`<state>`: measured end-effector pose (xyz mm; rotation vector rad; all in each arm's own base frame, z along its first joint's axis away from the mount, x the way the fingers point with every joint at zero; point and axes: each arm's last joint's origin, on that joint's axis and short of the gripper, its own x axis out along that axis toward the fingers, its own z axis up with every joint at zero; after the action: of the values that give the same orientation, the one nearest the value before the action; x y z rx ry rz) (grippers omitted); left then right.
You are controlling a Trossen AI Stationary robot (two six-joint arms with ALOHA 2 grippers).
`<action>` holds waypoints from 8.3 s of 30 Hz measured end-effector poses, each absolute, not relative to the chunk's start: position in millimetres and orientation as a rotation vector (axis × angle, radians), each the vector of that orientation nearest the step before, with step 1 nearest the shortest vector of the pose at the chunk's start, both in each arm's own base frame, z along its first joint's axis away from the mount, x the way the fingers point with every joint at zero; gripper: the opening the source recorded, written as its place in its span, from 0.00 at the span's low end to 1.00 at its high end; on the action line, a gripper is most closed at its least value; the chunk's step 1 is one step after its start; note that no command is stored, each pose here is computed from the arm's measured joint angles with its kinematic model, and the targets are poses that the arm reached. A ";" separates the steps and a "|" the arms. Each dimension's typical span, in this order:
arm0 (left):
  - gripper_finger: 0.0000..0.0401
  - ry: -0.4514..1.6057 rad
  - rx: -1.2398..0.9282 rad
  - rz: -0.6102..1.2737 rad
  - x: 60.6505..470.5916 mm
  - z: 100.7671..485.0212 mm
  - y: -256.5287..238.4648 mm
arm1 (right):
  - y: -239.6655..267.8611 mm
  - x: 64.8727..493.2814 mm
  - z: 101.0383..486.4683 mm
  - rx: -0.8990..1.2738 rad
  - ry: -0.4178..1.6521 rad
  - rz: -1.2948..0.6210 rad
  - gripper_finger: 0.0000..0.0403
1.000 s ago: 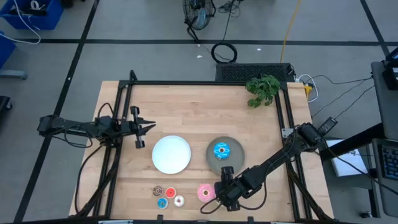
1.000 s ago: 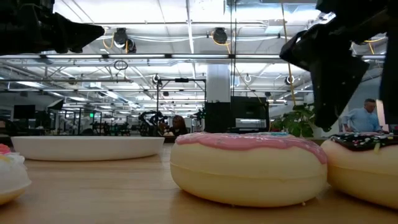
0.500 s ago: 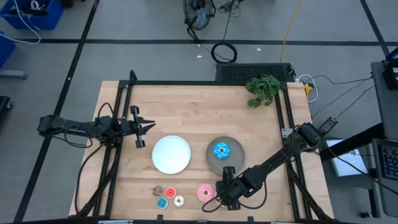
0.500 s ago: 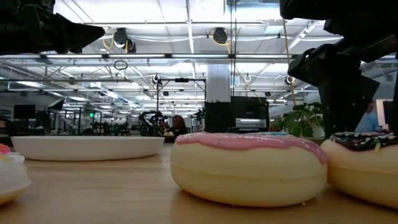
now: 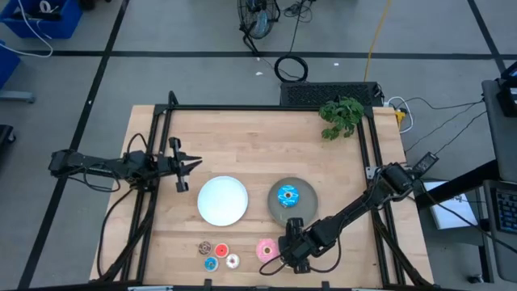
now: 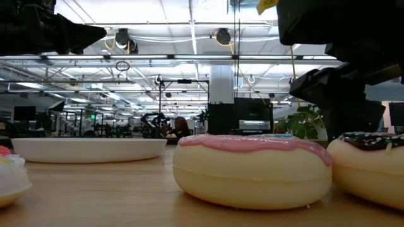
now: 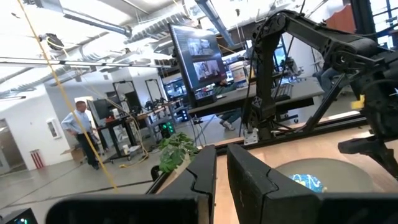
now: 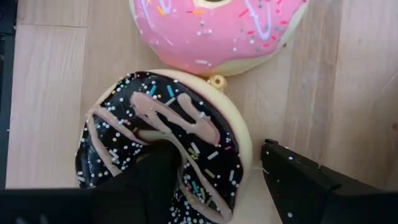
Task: Pick & Place donuts
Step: Put the big black donut into the gray plate
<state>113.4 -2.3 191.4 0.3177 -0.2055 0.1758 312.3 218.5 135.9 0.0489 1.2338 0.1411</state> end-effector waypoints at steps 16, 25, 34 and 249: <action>0.12 -0.206 0.319 0.176 113.4 191.5 -2.3 | 215.1 312.2 137.1 0.124 1.297 0.193 0.13; 0.12 -0.207 0.319 0.177 113.3 191.6 -2.2 | 201.5 309.3 165.0 0.166 1.299 0.246 0.05; 0.12 -0.206 0.322 0.178 113.3 191.6 -2.2 | 184.7 295.7 226.2 0.131 1.119 0.238 0.03; 0.12 -0.197 0.302 0.235 113.0 191.6 -0.5 | 28.2 263.7 141.6 0.544 1.410 -0.178 0.03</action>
<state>113.0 -0.5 191.6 0.3025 -0.1965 0.2352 263.7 28.2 141.6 0.5442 1.4100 -0.1776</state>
